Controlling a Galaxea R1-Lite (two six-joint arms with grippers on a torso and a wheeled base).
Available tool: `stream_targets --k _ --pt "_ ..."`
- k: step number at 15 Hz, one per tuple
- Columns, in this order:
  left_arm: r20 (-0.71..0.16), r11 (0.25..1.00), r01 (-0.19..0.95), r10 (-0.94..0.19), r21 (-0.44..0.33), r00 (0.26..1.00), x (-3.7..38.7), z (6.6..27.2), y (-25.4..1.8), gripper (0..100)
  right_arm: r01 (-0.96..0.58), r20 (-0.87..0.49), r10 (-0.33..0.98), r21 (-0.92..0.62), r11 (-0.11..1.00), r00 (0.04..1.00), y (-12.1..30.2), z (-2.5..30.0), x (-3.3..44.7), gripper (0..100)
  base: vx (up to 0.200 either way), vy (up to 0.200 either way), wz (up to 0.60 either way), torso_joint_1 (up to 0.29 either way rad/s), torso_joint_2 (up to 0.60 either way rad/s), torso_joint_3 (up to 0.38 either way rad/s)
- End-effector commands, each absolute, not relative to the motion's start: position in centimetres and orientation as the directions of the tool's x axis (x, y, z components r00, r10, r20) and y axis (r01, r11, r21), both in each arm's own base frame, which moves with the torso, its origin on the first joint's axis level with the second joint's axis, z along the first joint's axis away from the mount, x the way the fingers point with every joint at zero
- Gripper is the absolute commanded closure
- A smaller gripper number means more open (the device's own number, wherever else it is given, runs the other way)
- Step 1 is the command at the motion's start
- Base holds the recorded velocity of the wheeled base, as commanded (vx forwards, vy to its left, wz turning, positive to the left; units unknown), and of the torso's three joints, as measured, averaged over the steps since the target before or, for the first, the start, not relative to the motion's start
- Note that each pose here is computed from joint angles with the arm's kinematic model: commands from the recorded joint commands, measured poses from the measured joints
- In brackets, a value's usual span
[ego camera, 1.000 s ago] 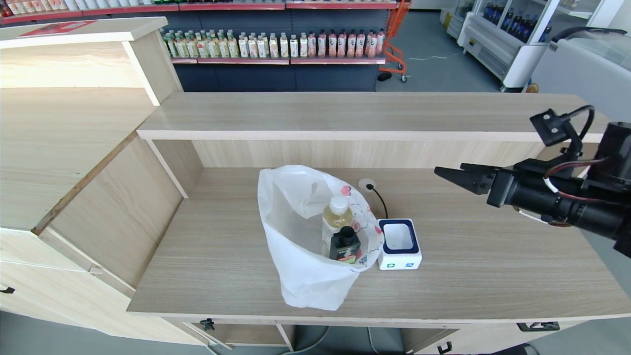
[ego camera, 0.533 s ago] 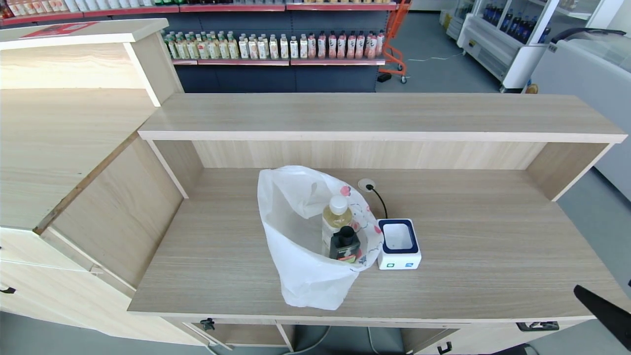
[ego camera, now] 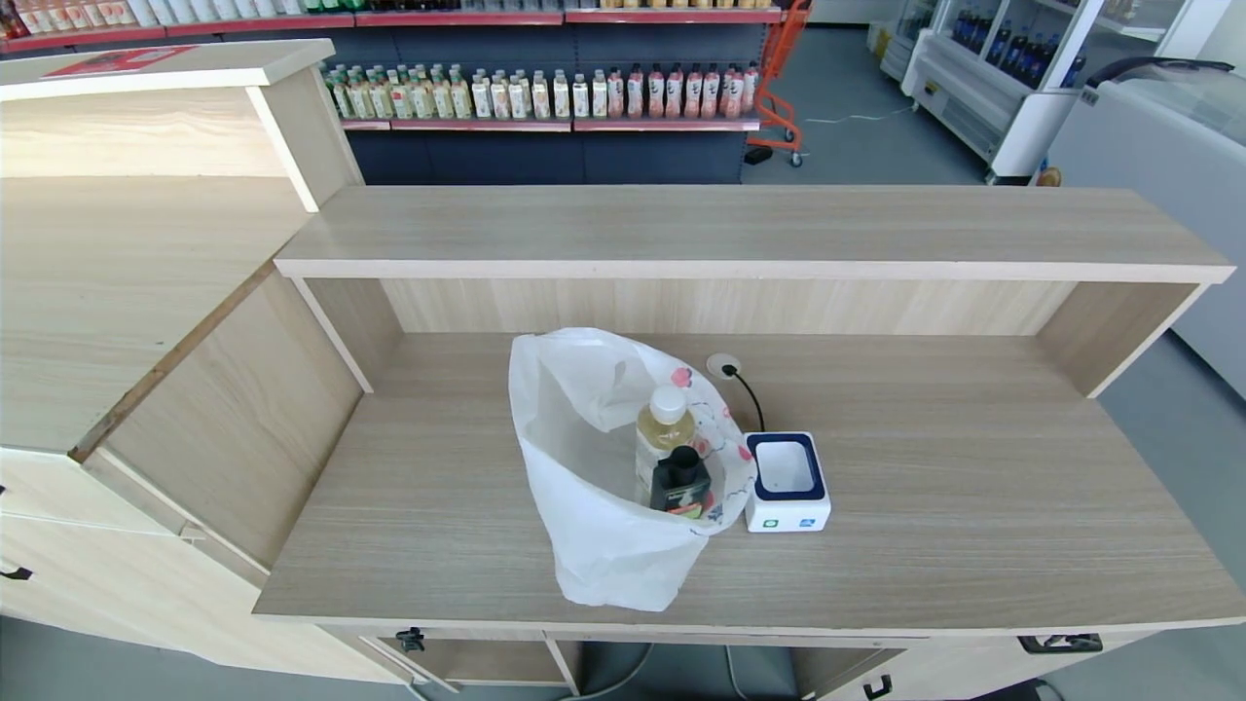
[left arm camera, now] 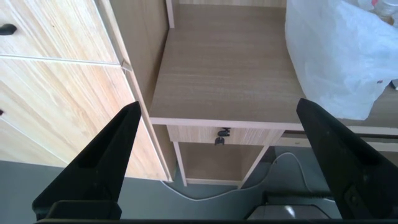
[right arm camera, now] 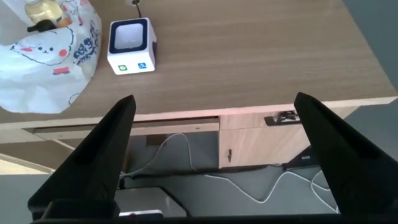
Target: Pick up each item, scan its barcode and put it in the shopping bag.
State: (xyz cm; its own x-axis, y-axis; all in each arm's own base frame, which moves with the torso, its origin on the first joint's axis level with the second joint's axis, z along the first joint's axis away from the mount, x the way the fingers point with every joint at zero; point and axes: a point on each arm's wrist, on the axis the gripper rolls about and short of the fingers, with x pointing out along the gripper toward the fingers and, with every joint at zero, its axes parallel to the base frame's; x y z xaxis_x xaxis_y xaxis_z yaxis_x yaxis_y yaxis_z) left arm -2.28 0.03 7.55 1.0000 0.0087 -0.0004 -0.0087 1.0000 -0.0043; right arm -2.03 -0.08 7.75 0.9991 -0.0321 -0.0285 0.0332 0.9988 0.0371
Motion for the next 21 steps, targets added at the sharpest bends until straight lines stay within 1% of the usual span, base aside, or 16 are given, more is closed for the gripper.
stream_targets --k 1,12,21 --pt "0.0 1.0 -0.009 0.009 -0.005 1.0 -2.28 7.55 0.03 0 0.03 0.005 -0.031 0.048 0.998 1.0 -0.08 7.6 -2.28 0 0.0 0.0 0.0 0.0 0.0 0.0" --pt "0.0 1.0 -0.009 0.009 -0.003 1.0 -2.28 7.55 0.03 0 0.031 0.003 -0.031 0.026 0.999 1.0 -0.08 7.58 -2.28 0 0.0 0.0 0.0 0.0 0.0 0.0" --pt "0.0 1.0 -0.009 0.009 0.009 1.0 -2.28 7.55 0.03 0 0.031 0.003 -0.031 0.023 0.999 1.0 -0.08 7.58 -2.28 0 0.0 -0.2 0.0 0.004 0.0 0.003"
